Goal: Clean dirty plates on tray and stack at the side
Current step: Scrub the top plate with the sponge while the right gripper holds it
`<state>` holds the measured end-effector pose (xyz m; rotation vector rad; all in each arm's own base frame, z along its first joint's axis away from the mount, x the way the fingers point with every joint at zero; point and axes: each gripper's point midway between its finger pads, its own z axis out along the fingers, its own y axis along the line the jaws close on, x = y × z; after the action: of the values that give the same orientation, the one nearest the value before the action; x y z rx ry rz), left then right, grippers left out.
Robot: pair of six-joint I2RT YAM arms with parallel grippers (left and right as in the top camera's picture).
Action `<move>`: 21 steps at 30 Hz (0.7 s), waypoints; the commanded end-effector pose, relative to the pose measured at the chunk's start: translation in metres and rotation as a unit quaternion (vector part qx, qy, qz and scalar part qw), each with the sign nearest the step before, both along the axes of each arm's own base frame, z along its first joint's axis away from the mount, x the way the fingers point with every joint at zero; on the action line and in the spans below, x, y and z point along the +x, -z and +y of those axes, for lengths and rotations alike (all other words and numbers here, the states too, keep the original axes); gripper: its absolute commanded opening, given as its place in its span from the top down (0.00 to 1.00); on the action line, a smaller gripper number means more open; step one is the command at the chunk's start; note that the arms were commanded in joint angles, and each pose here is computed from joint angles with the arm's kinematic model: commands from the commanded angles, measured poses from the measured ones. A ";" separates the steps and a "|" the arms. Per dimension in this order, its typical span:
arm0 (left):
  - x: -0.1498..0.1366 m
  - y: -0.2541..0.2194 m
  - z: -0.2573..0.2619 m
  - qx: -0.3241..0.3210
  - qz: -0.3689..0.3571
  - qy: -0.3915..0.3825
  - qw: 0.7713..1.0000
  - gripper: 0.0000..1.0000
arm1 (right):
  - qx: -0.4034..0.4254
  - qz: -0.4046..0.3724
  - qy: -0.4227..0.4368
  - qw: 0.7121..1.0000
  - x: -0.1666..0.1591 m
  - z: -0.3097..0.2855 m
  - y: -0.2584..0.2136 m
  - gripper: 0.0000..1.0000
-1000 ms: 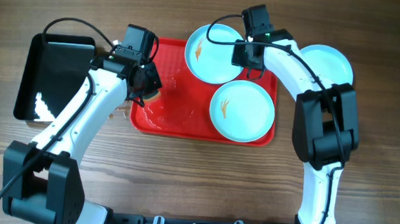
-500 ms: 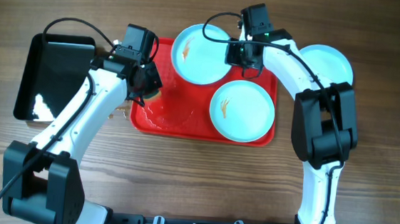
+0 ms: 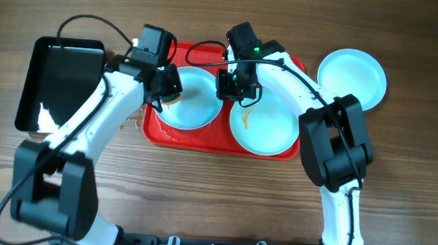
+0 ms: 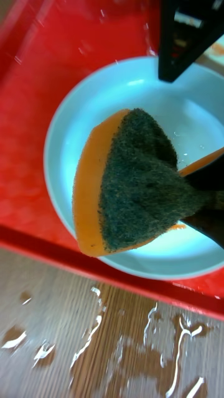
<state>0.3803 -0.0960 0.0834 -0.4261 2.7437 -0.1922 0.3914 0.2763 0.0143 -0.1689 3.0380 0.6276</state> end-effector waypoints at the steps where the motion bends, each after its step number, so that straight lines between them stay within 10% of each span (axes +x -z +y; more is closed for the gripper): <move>1: -0.005 0.023 -0.010 -0.020 0.035 0.018 0.999 0.96 | 0.003 0.013 0.008 1.000 -0.004 0.007 0.003 0.96; 21: -0.025 0.067 -0.044 -0.055 0.108 0.062 0.991 0.96 | -0.078 -0.047 -0.024 0.996 -0.019 0.030 0.017 0.96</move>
<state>0.3587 -0.1337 0.0205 -0.3761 2.9673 -0.3325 0.3793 0.3006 0.0077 -0.2329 2.9906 0.4044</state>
